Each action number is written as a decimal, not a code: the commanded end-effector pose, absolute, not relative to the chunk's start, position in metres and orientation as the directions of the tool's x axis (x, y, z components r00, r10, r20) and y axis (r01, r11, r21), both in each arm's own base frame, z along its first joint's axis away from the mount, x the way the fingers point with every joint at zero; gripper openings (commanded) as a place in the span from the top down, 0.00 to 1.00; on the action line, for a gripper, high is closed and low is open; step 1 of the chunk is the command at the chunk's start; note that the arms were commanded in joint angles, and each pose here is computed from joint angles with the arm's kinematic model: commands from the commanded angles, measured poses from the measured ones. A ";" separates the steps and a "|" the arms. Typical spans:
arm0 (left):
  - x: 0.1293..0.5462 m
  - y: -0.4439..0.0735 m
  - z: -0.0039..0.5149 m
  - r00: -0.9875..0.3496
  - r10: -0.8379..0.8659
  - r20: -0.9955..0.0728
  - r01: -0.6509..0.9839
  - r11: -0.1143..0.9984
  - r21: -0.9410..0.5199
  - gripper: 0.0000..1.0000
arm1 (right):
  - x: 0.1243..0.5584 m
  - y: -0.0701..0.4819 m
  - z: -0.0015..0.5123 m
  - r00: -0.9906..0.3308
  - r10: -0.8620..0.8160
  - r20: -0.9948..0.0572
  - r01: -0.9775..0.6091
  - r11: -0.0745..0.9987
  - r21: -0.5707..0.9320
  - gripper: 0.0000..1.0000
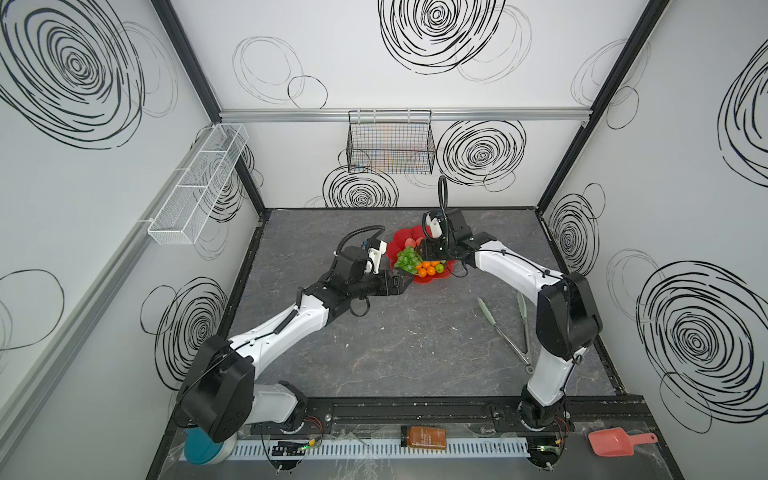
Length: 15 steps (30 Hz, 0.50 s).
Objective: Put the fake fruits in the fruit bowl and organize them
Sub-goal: 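Carry the peach over the red bowl and lower it with the right gripper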
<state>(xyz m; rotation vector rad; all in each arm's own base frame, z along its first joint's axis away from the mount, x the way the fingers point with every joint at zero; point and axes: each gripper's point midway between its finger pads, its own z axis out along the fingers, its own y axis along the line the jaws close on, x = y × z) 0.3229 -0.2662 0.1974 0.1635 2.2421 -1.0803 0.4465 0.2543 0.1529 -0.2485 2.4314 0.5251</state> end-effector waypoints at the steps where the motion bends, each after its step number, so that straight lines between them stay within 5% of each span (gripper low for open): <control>1: 0.351 -0.265 0.225 -0.719 -0.192 -0.668 0.417 0.650 -0.636 0.04 | 0.462 0.253 0.148 -0.783 -0.092 -0.616 -0.302 0.921 0.247 0.54; 15: 0.405 -0.220 0.221 -0.712 -0.289 -0.640 0.332 0.664 -0.670 0.04 | 0.522 0.297 0.130 -0.756 -0.211 -0.620 -0.358 0.926 0.121 0.54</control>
